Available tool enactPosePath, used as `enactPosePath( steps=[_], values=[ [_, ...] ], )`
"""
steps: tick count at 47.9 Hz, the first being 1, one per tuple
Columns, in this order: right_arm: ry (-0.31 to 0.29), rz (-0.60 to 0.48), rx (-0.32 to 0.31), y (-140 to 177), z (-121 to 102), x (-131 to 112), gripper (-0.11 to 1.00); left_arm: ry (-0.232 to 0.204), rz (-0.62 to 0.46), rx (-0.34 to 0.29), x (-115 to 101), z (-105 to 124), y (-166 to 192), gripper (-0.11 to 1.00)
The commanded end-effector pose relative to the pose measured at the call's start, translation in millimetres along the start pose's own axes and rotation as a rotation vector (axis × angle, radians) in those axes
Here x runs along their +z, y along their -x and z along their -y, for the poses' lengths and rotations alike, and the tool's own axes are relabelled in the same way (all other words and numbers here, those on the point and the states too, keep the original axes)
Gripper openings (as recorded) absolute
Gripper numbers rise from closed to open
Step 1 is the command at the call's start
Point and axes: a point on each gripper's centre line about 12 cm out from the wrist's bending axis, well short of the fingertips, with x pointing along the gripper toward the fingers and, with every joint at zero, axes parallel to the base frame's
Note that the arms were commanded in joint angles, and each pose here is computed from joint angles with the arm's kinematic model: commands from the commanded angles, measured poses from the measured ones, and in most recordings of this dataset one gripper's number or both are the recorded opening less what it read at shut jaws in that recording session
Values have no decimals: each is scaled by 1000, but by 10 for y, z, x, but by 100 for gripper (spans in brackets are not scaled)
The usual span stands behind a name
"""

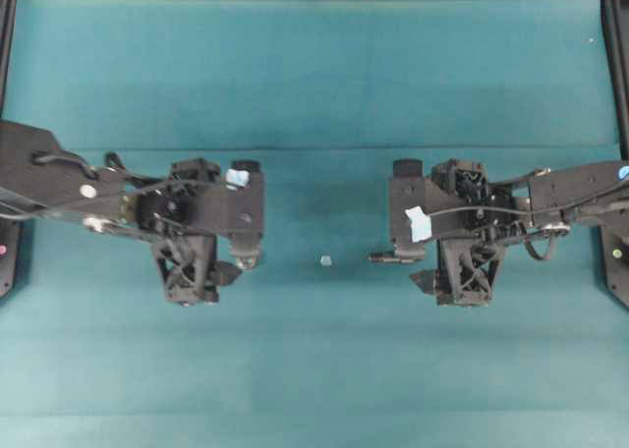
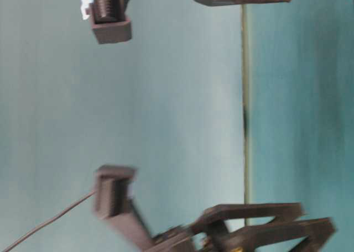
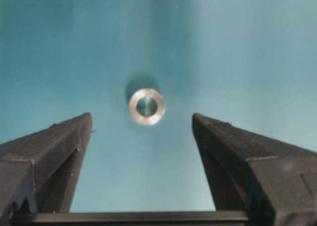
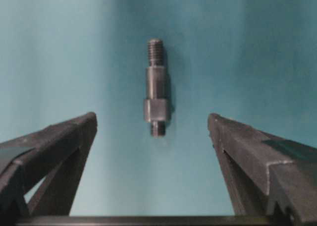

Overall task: Insert the washer onto the shaft with both hands.
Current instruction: 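Lower both open grippers over the washer and the threaded shaft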

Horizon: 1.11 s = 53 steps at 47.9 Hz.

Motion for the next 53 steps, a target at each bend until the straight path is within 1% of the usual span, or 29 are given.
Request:
enactPosePath(
  steps=[1, 9, 22, 28, 33, 45, 53],
  values=[
    [16, 15, 1, -17, -13, 9, 86, -7, 12, -1, 85, 11, -53, 87],
    [14, 6, -1, -106, 1, -25, 86, -7, -8, -2, 57, 18, -201, 87],
    [9, -9, -2, -307, 17, -73, 86, -10, -6, -2, 20, 18, -264, 87],
    [11, -23, -2, -367, 17, -98, 85, -17, 3, -8, -8, 53, -320, 87],
    [11, -26, -3, -410, 21, -108, 85, -22, -11, -11, -47, 82, -370, 87],
    [11, -22, -2, -454, 20, -110, 85, -23, -37, -12, -159, 84, -395, 87],
    [10, -28, -2, -462, 20, -131, 85, -17, -35, -6, -162, 40, -389, 87]
  ],
)
